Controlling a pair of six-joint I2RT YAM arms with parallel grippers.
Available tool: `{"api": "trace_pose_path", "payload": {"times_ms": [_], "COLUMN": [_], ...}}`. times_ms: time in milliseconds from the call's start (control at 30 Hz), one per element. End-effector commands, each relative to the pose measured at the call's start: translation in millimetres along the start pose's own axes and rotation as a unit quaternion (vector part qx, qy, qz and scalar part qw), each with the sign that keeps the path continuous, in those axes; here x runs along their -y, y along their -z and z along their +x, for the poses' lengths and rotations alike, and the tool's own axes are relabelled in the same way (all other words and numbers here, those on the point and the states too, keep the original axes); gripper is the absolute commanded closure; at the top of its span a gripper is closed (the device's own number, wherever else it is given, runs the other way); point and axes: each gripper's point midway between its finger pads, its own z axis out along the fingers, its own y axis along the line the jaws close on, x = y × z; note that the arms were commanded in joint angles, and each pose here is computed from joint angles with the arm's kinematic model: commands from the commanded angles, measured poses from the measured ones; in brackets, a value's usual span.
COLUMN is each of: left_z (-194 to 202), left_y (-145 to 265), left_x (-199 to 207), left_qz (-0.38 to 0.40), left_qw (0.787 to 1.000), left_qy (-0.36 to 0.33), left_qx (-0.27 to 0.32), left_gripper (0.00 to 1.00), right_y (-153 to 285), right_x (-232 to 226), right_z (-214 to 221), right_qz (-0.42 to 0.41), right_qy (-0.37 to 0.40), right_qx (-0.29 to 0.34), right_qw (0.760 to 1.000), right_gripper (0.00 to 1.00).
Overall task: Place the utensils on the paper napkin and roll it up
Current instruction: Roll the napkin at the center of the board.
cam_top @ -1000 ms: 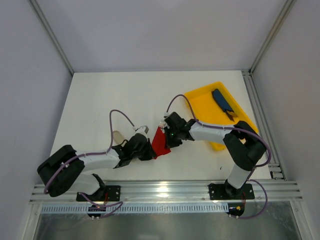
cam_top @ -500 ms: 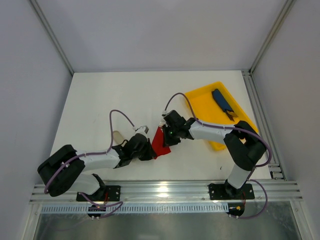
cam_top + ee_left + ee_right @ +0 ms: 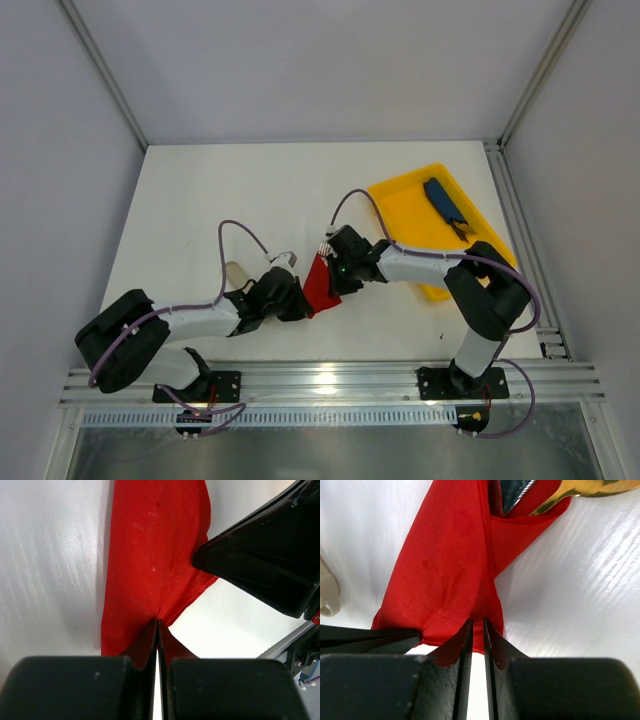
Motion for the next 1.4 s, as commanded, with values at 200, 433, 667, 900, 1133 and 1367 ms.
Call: {"api": "trace_pose_path", "payload": {"times_ms": [200, 433, 667, 900, 1133, 1367], "left_z": [11.9, 12.3, 11.7, 10.6, 9.9, 9.5], "left_y": [-0.2, -0.6, -1.1, -0.5, -0.5, 0.0], "left_x": [-18.3, -16.1, -13.7, -12.0, -10.6, -9.3], "left_qz": [-0.032, -0.028, -0.024, -0.021, -0.019, -0.017], "left_qw": [0.999, 0.999, 1.0, 1.0, 1.0, 1.0], "left_qy": [-0.005, -0.004, -0.003, -0.004, -0.004, -0.004], "left_qx": [-0.014, -0.015, -0.016, -0.015, -0.014, -0.015], "left_gripper": [1.0, 1.0, 1.0, 1.0, 1.0, 1.0], "right_y": [25.0, 32.1, 19.6, 15.2, 3.1, -7.6], "right_x": [28.8, 0.6, -6.0, -7.0, -6.0, 0.7], "right_z": [-36.2, -42.7, -47.2, -52.8, -52.6, -44.0], "right_qz": [0.11, 0.041, -0.022, -0.088, -0.097, -0.088], "right_qy": [0.031, 0.037, 0.013, -0.019, -0.034, -0.038], "right_qx": [0.057, 0.065, 0.055, 0.061, 0.045, 0.031], "right_qw": [0.992, 0.996, 0.998, 0.994, 0.994, 0.995], "right_gripper": [0.82, 0.69, 0.58, 0.45, 0.49, 0.53]}}
